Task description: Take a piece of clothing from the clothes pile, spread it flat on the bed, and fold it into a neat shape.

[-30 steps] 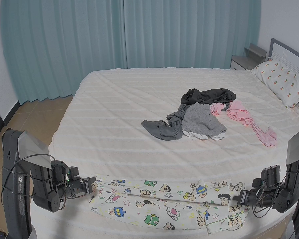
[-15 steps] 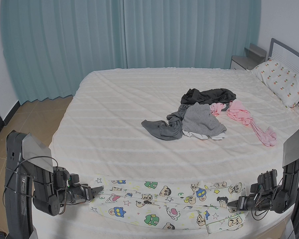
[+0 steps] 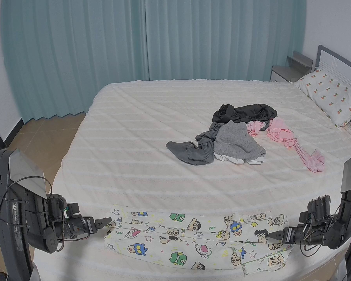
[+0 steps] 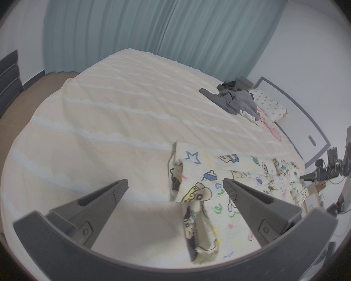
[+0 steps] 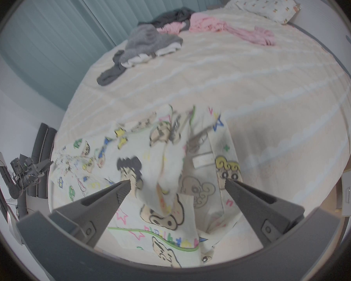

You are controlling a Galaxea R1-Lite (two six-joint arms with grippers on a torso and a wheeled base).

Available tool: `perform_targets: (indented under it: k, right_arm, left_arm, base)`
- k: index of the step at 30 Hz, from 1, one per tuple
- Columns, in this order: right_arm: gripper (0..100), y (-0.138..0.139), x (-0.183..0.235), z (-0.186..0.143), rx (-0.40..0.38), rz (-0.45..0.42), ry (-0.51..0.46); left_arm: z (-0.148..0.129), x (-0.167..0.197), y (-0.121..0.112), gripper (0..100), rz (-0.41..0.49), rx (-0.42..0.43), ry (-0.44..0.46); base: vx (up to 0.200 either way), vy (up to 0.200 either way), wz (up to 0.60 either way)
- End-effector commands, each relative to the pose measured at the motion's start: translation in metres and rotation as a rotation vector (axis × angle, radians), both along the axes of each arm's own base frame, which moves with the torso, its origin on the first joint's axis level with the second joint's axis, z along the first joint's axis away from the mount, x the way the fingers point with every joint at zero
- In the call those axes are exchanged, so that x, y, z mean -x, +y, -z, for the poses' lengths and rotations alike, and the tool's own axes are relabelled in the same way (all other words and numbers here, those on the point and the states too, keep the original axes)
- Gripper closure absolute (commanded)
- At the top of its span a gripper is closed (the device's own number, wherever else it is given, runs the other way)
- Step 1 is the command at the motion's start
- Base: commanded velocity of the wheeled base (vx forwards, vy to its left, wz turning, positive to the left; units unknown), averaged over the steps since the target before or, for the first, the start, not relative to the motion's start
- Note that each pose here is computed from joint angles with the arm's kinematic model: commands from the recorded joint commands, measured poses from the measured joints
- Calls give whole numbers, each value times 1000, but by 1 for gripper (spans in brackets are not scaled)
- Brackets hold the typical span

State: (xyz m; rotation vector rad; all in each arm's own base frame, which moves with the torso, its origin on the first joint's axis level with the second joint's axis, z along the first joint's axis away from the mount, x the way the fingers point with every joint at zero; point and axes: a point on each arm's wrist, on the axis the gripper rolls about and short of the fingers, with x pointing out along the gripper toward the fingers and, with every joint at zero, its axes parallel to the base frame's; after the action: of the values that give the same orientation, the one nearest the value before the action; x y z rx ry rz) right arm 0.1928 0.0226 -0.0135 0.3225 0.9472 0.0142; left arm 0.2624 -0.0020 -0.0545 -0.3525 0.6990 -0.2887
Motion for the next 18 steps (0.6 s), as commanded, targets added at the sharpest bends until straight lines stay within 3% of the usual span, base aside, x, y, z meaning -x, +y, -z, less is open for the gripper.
perform_targets:
  k: [1, 4, 6, 8, 12, 18]
  right_arm:
    - [0, 0, 5, -25, -30, 8, -109]
    - [0, -2, 8, -31, -90, 96, -96]
    - [0, -2, 14, -42, -188, 193, -99]
    - [0, -3, 22, -50, -255, 226, -88]
    - [0, -2, 35, -63, -325, 168, -85]
    - [0, -2, 53, -82, -371, 120, -147]
  left_arm:
    - [-5, -1, -21, 0, 9, 43, 3]
    - [1, -2, -25, 0, 17, 42, 32]
    - [6, -3, -27, 0, 12, 24, 71]
    - [9, -4, -30, 0, 6, 4, 94]
    - [11, -8, -34, 0, 15, -11, 102]
    - [17, -14, -51, 0, -22, -135, 120]
  base:
    - [0, 0, 0]
    - [0, 0, 0]
    - [0, 0, 0]
    - [0, 0, 0]
    - [0, 0, 0]
    - [0, 0, 0]
